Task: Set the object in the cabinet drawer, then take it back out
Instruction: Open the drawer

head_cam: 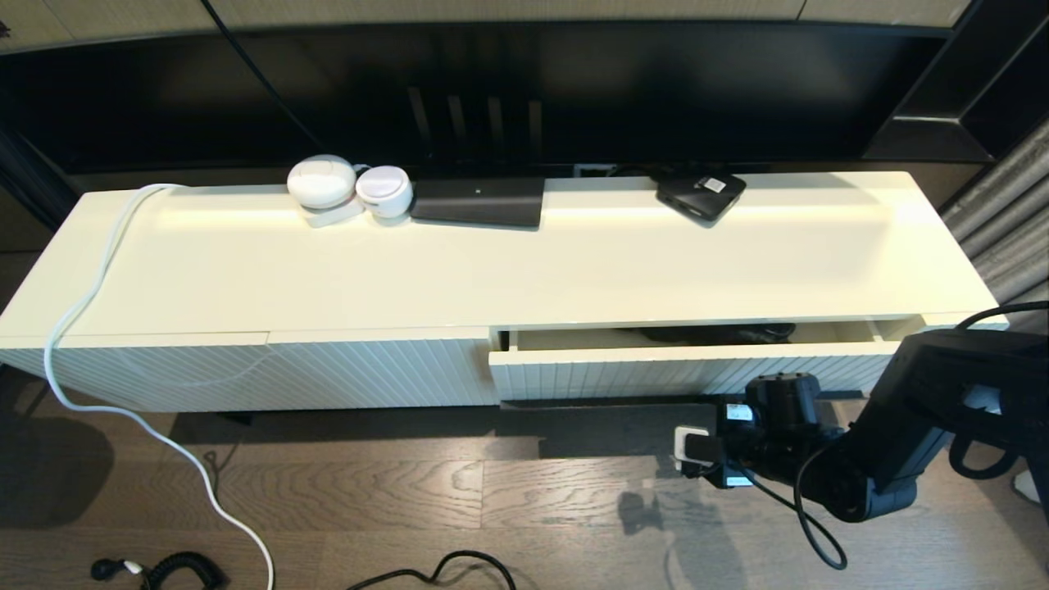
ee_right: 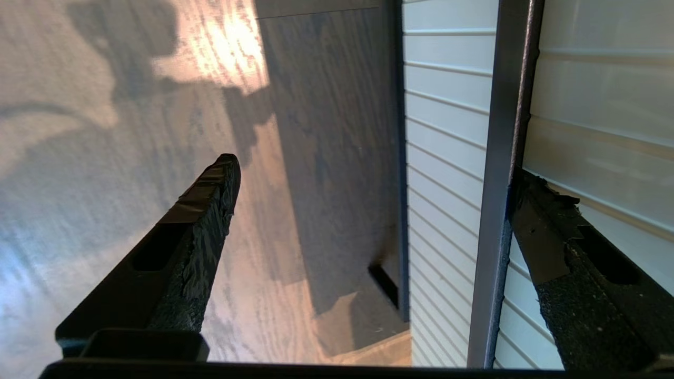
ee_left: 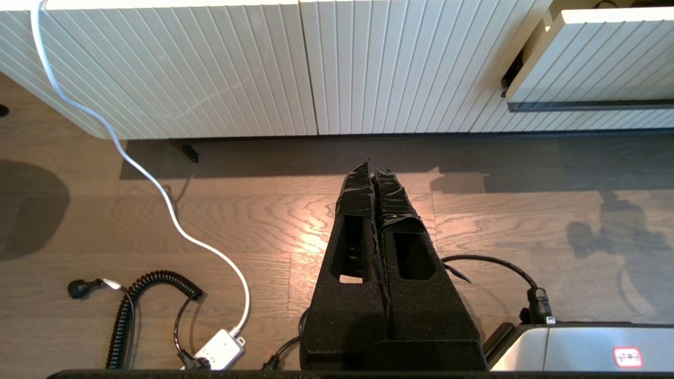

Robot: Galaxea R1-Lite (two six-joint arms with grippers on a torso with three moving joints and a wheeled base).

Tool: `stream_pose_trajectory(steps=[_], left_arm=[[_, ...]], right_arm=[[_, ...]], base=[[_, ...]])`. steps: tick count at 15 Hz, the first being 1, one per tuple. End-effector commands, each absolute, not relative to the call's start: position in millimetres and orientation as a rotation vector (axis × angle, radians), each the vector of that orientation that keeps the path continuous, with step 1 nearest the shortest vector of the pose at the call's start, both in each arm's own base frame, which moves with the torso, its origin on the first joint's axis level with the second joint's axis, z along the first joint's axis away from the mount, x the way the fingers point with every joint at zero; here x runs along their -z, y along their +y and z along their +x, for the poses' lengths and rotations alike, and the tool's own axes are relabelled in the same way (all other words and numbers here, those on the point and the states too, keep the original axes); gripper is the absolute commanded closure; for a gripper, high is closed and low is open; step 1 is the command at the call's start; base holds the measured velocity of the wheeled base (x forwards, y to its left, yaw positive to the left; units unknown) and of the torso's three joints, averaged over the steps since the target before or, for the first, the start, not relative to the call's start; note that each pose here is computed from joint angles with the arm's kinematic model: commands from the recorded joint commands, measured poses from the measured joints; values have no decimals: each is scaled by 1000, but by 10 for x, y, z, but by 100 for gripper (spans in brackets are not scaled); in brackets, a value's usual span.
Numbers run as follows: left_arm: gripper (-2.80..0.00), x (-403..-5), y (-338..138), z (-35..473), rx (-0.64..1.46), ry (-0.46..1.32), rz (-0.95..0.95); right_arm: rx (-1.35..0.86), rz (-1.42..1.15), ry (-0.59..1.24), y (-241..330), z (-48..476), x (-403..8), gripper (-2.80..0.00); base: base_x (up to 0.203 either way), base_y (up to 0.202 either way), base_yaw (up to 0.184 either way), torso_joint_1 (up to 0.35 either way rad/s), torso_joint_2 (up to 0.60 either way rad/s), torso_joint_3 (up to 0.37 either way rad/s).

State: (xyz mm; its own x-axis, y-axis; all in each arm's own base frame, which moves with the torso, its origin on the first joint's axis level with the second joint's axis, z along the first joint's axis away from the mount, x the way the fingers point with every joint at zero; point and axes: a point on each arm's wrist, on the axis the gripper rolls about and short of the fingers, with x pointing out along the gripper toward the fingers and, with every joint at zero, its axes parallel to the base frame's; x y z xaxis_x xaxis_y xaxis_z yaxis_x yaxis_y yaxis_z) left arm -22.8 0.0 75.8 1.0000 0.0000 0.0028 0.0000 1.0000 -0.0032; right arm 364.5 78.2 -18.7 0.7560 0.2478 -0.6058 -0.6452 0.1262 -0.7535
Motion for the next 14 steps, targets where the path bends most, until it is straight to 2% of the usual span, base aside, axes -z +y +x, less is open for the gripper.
stream_pose_trajectory(steps=[1,12,13,14], left_arm=[[0,-758,0,-228,0,-3,-3],[0,-758,0,-228,0,-3,-3],[0,-758,0,-228,0,-3,-3],[0,-758,0,-228,0,-3,-3]], right_arm=[[-685,-1294,374,796,3614,199,-280],[-704,-1275,405,818,3418,221,-280],[-700,-1276,399,818,3413,195,0],[-697,-1276,393,815,3400,158,0]], base=[[0,0,0,0,0,0],[0,0,0,0,0,0],[0,0,0,0,0,0],[0,0,0,0,0,0]])
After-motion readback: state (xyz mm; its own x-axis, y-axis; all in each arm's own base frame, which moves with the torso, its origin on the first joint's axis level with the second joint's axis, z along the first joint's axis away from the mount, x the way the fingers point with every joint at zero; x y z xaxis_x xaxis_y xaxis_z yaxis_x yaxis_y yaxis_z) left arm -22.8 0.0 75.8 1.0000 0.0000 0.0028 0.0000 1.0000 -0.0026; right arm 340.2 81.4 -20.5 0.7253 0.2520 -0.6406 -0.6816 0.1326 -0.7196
